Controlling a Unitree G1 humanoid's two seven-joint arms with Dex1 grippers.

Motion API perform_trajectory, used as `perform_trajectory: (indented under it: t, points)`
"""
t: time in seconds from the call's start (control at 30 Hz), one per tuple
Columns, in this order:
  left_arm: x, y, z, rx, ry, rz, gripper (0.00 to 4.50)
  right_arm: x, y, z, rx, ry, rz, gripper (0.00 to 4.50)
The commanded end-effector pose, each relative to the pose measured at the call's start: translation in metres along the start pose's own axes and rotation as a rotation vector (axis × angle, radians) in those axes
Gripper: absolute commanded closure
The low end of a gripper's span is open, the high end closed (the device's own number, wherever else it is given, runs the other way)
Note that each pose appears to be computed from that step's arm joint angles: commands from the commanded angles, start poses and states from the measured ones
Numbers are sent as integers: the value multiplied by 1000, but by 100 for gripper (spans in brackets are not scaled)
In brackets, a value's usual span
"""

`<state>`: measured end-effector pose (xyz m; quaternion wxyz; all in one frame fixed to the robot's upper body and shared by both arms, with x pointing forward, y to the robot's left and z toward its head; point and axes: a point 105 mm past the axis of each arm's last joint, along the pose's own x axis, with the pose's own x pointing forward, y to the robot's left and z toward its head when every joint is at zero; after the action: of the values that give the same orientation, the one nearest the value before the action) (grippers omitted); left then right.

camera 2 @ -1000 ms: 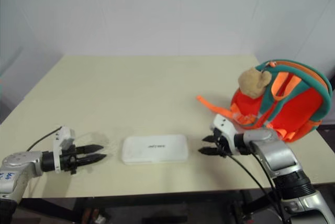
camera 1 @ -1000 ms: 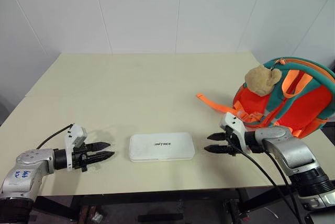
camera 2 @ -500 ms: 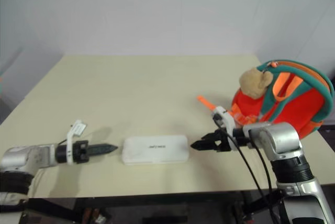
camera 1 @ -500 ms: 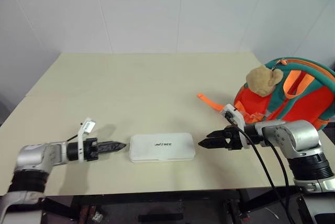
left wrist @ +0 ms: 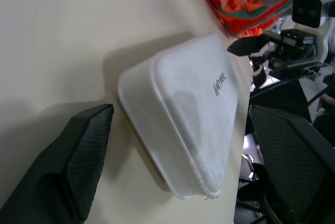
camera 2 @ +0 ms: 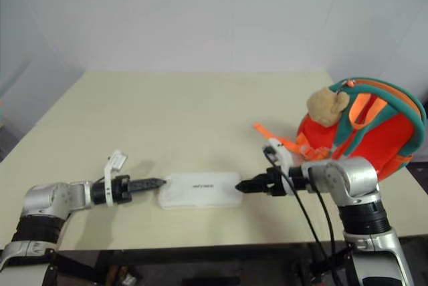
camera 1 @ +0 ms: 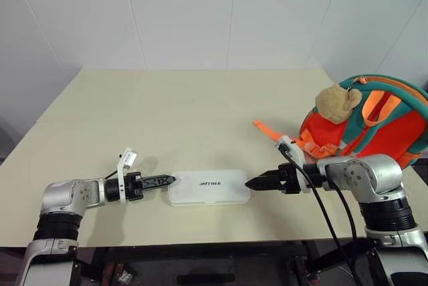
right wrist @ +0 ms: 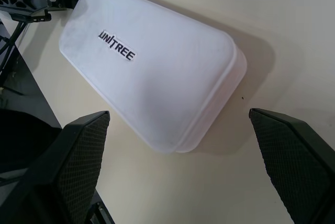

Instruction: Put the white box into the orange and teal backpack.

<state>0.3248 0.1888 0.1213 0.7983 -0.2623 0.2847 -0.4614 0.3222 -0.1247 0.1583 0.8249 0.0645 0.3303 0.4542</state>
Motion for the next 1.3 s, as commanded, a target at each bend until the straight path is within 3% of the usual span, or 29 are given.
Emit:
perform_trajectory:
  t: [0.03,0.47,1.3]
  points:
    - [10,9,-34,-98,104,31,5,4,11,3,-38,-2,31,0]
    - [42,3,-41,-158,105,8,5,17,22,-1,-32,0,76,0]
    - [69,-24,-40,-334,42,-189,5,35,37,4,-44,-58,132,0]
